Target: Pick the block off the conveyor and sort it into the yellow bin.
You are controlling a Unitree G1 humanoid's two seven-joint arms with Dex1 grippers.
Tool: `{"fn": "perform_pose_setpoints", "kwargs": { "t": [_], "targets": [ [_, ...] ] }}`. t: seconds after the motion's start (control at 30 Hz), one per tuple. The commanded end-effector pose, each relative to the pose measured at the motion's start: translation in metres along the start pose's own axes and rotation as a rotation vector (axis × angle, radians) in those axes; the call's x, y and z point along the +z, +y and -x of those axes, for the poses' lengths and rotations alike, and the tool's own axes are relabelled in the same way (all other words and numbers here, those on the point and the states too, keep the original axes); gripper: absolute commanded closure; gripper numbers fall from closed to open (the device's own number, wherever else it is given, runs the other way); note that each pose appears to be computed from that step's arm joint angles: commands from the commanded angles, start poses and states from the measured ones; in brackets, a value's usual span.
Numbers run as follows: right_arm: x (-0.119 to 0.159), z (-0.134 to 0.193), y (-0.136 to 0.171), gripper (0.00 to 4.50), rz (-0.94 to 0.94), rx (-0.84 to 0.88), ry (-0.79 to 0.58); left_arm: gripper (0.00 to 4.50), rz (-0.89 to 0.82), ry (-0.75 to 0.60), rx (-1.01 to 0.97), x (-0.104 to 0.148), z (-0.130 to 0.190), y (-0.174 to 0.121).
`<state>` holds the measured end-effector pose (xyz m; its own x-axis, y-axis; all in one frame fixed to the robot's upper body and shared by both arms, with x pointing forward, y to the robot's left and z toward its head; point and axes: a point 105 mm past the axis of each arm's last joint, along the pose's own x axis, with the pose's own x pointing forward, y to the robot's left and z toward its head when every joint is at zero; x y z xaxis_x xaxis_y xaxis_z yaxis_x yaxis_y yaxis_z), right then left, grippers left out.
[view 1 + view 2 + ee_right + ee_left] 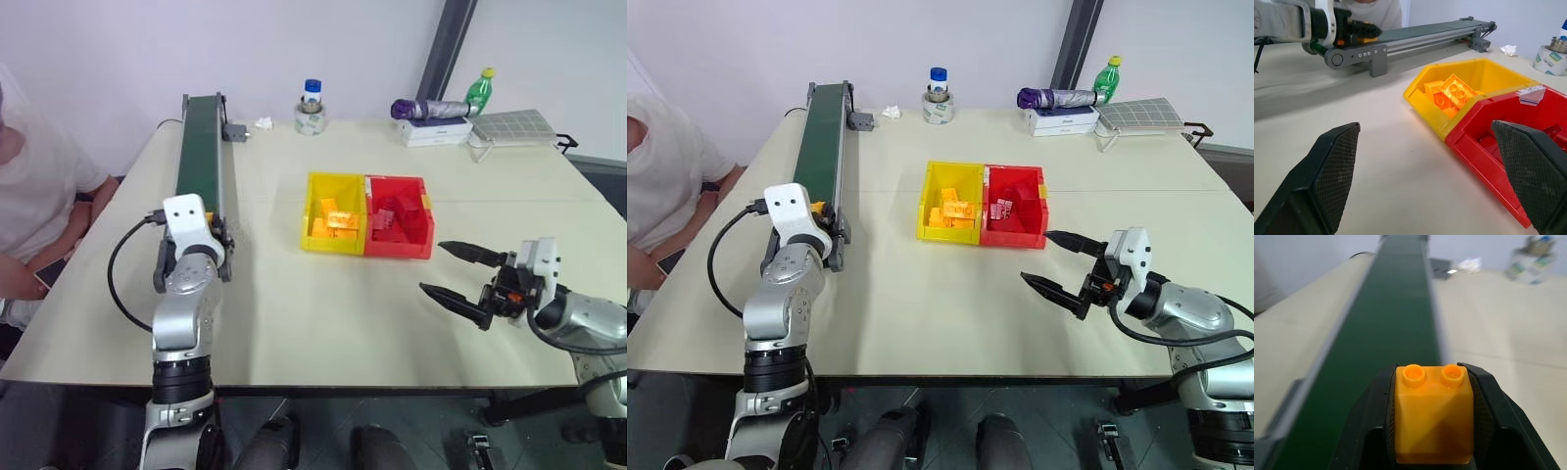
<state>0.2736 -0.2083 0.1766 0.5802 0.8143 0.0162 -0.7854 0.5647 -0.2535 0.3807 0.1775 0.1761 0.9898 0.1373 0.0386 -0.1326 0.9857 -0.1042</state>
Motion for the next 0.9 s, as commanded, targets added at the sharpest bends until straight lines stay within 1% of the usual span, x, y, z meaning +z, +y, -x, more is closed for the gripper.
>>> {"fn": "perform_pose_setpoints", "kwargs": {
  "t": [0.03, 0.1, 0.17, 0.3, 0.37, 0.5, 0.57, 0.6, 0.63, 0.67, 0.7, 0.73, 0.83, 0.9],
  "targets": [
    [0.02, -0.001, -0.007, 0.0, 0.027, -0.036, -0.086, 3.17, 0.0, -0.176, -0.169, 0.048, -0.001, -0.045],
    [0.023, -0.002, -0.008, 0.0, 0.026, -0.045, -0.1, 3.17, -0.004, -0.197, -0.238, 0.054, -0.004, -0.064],
    [0.021, -0.003, -0.007, 0.0, 0.036, -0.047, -0.088, 3.17, 0.021, -0.189, -0.29, 0.057, -0.011, -0.086],
    [0.019, -0.002, -0.005, 0.0, 0.041, -0.059, -0.078, 3.17, 0.039, -0.186, -0.457, 0.058, -0.021, -0.144],
    [0.02, -0.001, -0.004, 0.0, 0.042, -0.07, -0.078, 3.17, 0.064, -0.147, -0.502, 0.05, -0.028, -0.162],
    [0.019, 0.002, -0.002, 0.0, 0.047, -0.09, -0.07, 3.17, 0.056, -0.142, -0.525, 0.046, -0.038, -0.185],
    [0.019, 0.003, 0.0, 0.0, 0.047, -0.098, -0.068, 2.14, 0.082, -0.119, -0.545, 0.042, -0.041, -0.194],
    [0.019, 0.004, 0.001, 0.0, 0.048, -0.102, -0.065, 1.82, 0.1, -0.129, -0.567, 0.045, -0.041, -0.198],
    [0.018, 0.004, 0.002, 0.0, 0.048, -0.104, -0.062, 1.3, 0.113, -0.14, -0.583, 0.047, -0.041, -0.201],
    [0.018, 0.005, 0.003, 0.0, 0.048, -0.106, -0.061, 0.92, 0.147, -0.15, -0.609, 0.051, -0.039, -0.205],
    [0.018, 0.005, 0.003, 0.0, 0.048, -0.109, -0.059, 0.32, 0.182, -0.149, -0.641, 0.054, -0.038, -0.207],
    [0.018, 0.006, 0.003, 0.0, 0.047, -0.113, -0.058, 0.03, 0.181, -0.163, -0.66, 0.057, -0.036, -0.207],
    [0.017, 0.007, 0.002, 0.0, 0.049, -0.121, -0.055, 0.03, 0.153, -0.235, -0.663, 0.066, -0.034, -0.191],
    [0.018, 0.006, 0.001, 0.0, 0.055, -0.122, -0.059, 0.03, 0.149, -0.246, -0.666, 0.067, -0.033, -0.176]
  ]
}}
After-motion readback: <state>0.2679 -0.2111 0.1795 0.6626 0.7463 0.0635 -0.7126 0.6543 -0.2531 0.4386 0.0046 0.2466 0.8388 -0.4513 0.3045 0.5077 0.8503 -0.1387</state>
